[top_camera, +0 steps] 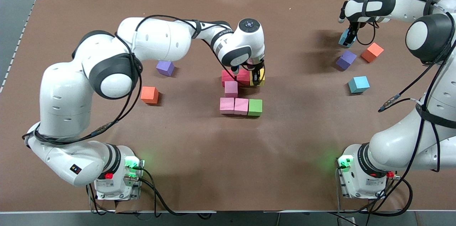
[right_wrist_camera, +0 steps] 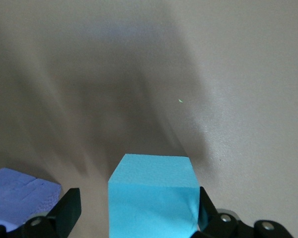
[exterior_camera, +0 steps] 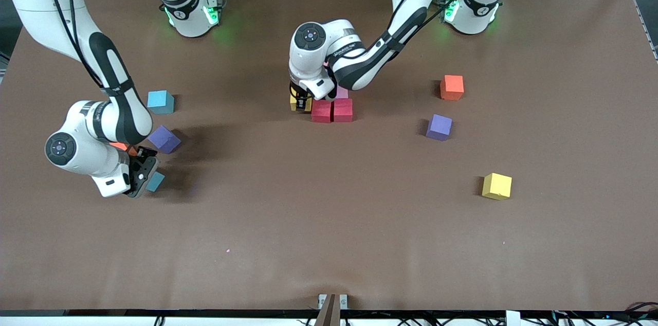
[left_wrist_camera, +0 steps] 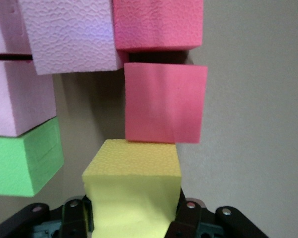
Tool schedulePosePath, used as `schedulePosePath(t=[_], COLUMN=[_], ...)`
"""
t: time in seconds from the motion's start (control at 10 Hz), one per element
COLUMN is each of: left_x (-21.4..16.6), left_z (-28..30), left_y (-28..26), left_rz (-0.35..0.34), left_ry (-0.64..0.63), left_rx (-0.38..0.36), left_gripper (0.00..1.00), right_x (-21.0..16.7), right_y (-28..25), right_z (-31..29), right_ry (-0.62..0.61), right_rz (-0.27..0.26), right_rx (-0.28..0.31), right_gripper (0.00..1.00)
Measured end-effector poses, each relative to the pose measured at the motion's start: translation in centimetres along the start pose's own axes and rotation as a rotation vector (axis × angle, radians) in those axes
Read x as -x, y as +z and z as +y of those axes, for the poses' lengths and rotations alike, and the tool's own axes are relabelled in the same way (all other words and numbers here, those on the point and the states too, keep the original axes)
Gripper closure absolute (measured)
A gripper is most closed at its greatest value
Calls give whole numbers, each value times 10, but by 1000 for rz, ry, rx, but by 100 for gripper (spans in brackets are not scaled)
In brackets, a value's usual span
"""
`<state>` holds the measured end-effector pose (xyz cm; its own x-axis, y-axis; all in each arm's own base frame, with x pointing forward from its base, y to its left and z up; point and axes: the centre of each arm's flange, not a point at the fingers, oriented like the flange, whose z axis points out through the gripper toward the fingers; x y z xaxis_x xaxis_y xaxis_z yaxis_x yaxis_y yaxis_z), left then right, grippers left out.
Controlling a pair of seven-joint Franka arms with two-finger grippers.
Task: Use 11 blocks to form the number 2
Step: 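Place the yellow cube with the left gripper while the right gripper grasps blue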
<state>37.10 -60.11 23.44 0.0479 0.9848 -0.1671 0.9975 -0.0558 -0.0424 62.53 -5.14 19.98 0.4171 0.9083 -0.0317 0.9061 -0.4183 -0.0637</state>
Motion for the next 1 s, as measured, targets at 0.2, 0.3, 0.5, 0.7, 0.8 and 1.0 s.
schedulePosePath(t=[0.2,0.3,0.5,0.7,0.8,1.0], left_x=[3,2,1,3,4,5], left_z=[2,5,7,12,16,20], left_y=[7,9,9,12,16,20], left_rz=[8,9,10,4,1,-5], left_ry=[7,8,26,36,34,33], left_rx=[11,13,15,15,14,12], left_gripper=[45,45,45,45,45,45], right_x=[-1,-1,-2,-4,-4,-3], right_y=[3,6,9,7,7,7], right_z=[3,4,4,5,5,6], right_ry=[-2,-2,-5,-10,-9,-8], right_rz=[8,10,11,17,18,17], right_rx=[23,30,33,45,49,50], right_gripper=[0,0,5,26,31,35])
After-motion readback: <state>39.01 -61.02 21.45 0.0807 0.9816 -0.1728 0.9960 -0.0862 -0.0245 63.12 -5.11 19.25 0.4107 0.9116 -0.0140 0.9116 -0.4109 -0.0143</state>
